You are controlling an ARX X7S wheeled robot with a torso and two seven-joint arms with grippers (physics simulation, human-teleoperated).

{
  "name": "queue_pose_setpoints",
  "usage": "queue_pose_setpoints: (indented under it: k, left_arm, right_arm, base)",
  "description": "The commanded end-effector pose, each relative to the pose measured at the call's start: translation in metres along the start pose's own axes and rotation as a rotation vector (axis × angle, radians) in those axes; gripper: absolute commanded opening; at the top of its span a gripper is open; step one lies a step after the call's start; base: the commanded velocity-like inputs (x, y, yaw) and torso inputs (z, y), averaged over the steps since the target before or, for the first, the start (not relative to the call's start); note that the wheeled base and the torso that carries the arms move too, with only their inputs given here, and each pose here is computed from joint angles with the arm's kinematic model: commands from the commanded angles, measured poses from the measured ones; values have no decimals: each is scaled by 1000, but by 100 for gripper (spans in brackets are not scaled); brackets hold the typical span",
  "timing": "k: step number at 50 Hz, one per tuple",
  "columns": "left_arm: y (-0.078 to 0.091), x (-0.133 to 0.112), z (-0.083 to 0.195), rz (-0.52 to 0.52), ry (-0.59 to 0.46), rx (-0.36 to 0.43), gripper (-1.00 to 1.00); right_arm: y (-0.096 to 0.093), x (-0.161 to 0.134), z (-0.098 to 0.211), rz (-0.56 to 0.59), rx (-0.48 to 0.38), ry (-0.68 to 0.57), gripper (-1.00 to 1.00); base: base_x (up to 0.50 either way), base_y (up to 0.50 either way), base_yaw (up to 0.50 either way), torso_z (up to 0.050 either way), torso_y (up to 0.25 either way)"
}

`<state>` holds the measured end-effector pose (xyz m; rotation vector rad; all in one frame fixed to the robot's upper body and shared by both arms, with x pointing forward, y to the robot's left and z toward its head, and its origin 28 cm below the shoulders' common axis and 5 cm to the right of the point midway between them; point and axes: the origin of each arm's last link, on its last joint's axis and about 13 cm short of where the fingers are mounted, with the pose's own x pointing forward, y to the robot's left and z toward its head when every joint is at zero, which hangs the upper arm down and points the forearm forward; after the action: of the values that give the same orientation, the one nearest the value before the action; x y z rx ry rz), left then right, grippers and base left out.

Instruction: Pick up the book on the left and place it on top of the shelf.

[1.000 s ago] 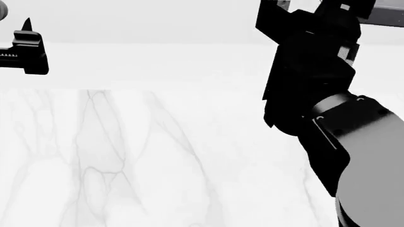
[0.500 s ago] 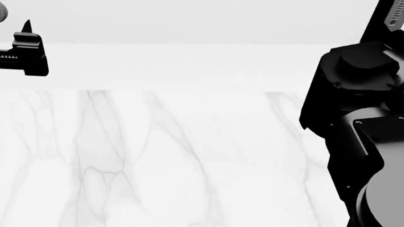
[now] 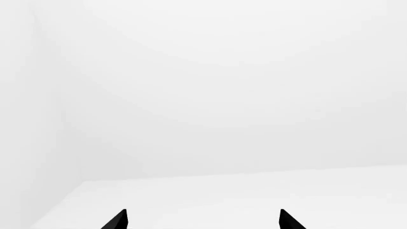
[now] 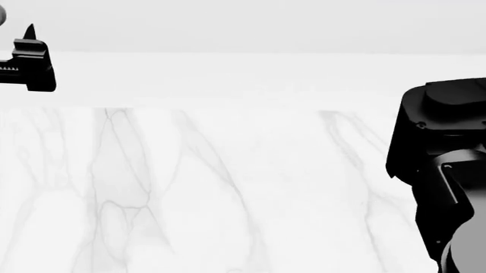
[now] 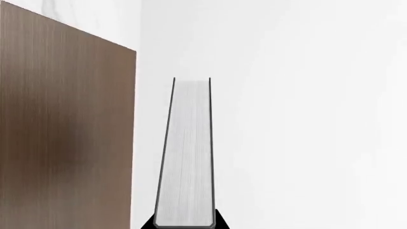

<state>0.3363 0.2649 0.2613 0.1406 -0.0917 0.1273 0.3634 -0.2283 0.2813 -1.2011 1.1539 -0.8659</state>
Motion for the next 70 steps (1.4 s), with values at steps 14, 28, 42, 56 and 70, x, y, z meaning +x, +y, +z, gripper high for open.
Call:
queue_pose_setpoints:
  k: [14,28,42,56,70]
  left_arm:
    - [2,0,-2,7,5,1,100]
    - [2,0,-4,11,9,2,100]
    - [2,0,-4,10,9,3,100]
    - [2,0,-5,9,11,5,100]
    - [1,1,-6,7,14,4,100]
  right_arm:
    - [6,16,-18,-137,-69,162,-100]
    - [12,19,-21,-89,-65,191,-100]
    - [12,20,-19,-104,-59,167,100]
    - [12,24,-13,-127,-54,46,100]
    - [14,39,12,10,19,-417,100]
  base:
    - [0,0,0,0,1]
    - [0,0,0,0,1]
    - [0,0,0,0,1]
    - [0,0,0,0,0]
    - [0,0,0,0,0]
